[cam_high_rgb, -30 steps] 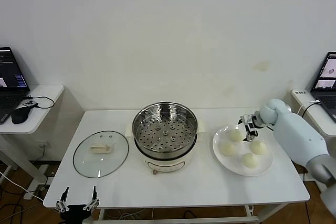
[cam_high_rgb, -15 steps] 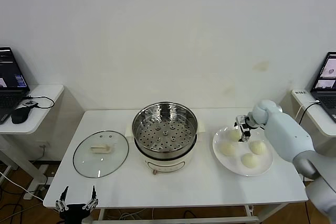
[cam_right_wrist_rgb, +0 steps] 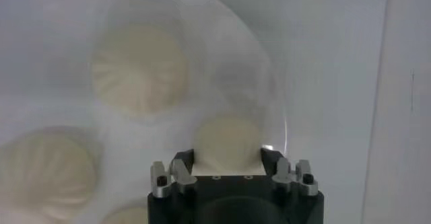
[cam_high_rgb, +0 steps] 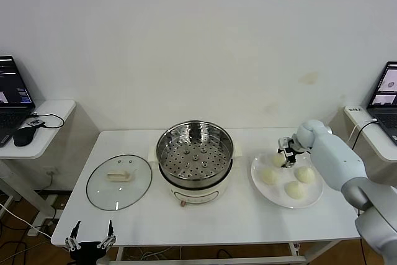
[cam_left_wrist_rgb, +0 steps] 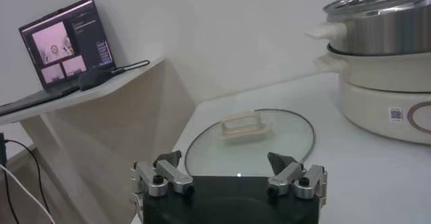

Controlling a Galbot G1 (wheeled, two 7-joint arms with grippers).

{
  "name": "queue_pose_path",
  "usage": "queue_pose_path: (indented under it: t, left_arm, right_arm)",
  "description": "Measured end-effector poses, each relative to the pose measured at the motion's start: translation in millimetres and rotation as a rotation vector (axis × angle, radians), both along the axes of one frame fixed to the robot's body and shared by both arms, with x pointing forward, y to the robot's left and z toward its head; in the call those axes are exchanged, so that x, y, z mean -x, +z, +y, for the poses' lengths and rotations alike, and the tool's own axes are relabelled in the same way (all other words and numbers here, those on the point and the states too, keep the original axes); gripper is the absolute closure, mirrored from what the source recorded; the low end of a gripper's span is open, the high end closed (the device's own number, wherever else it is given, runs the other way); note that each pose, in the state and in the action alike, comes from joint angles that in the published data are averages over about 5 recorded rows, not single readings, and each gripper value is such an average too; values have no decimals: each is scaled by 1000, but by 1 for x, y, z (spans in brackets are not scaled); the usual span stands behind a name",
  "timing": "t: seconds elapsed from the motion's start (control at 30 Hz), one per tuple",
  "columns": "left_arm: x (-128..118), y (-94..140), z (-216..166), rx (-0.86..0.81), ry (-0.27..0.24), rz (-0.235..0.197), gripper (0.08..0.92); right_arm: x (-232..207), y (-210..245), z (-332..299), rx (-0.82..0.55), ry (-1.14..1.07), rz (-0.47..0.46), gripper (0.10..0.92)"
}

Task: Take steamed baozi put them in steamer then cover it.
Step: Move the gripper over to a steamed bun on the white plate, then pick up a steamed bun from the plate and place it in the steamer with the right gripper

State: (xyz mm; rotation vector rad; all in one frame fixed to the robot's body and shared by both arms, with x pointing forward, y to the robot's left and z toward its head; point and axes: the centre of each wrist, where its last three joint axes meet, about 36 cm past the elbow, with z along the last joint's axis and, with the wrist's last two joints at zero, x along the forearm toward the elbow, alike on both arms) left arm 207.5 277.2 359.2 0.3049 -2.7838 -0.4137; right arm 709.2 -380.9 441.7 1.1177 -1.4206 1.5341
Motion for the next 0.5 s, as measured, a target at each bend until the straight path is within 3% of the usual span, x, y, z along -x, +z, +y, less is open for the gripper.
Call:
queue_pose_path:
  t: [0.27, 0.5]
  left_arm:
    - [-2, 3, 0, 10, -6, -8, 177]
    - [-6, 6, -2, 31, -19, -28, 177]
  right_arm:
    - [0, 29, -5, -20, -2, -21, 386]
    - [6, 87, -2, -97, 17, -81, 378]
